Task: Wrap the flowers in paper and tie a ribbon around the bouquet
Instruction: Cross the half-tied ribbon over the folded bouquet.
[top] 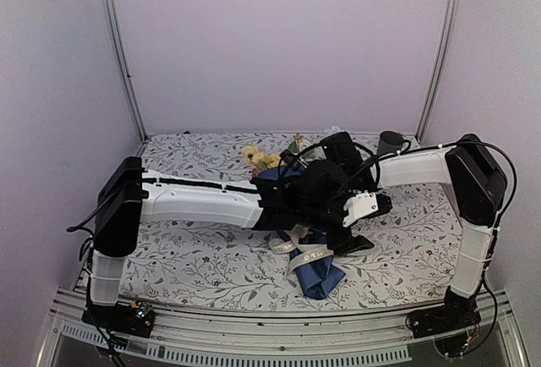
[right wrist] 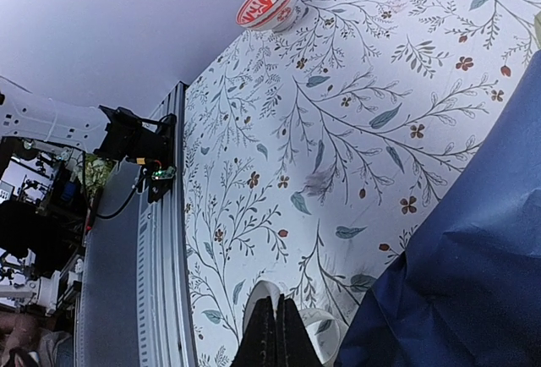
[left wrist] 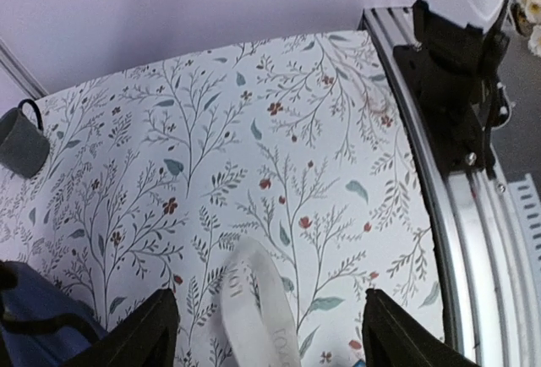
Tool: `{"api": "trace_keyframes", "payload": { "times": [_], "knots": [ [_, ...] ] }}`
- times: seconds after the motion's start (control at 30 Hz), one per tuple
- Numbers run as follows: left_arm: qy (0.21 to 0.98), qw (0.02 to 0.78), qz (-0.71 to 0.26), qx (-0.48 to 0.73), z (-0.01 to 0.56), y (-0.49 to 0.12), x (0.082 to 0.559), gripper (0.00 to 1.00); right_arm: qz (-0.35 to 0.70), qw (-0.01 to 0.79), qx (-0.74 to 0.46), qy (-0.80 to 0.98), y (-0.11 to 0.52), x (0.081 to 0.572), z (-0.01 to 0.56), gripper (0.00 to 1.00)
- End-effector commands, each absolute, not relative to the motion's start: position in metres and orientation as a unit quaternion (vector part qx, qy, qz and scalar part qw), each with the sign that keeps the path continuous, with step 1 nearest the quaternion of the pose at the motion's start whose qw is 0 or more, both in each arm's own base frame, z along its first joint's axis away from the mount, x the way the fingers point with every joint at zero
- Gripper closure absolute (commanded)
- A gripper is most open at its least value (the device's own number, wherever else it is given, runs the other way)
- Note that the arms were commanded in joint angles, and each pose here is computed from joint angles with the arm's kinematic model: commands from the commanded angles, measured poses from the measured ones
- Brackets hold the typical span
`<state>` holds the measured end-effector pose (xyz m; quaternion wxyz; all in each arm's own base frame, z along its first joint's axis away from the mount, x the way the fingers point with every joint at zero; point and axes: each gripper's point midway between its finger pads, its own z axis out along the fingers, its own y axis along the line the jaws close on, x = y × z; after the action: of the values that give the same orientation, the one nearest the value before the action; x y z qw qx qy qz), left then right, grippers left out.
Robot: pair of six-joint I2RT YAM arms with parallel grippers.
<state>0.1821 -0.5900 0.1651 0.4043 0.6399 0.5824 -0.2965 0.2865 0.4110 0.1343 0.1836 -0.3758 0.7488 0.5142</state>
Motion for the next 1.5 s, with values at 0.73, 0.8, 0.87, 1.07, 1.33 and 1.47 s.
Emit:
{"api": "trace_keyframes", "payload": {
  "times": [0.73,0.8,0.87,1.07,1.33,1.47],
  "knots": [
    [0.702,0.559,-0.32,0.303,0.182,-0.351,0.253,0.37,0.509,0.182,-0.214,0.813,0.405,0.274,0.145,0.96],
    [0.706,0.551,-0.329,0.298,0.174,-0.351,0.252,0.33,0.511,0.177,-0.175,0.823,0.403,0.275,0.143,0.96],
    [0.708,0.545,-0.34,0.295,0.167,-0.354,0.252,0.28,0.519,0.187,-0.145,0.822,0.402,0.277,0.144,0.96],
    [0.717,0.498,-0.381,0.306,0.147,-0.379,0.248,0.14,0.539,0.202,-0.111,0.81,0.419,0.278,0.153,0.96],
    [0.691,0.497,-0.419,0.317,0.153,-0.389,0.24,0.15,0.55,0.209,-0.084,0.804,0.434,0.272,0.156,0.96],
    [0.688,0.49,-0.425,0.325,0.152,-0.397,0.241,0.17,0.552,0.22,-0.063,0.802,0.428,0.274,0.157,0.96]
  ]
}}
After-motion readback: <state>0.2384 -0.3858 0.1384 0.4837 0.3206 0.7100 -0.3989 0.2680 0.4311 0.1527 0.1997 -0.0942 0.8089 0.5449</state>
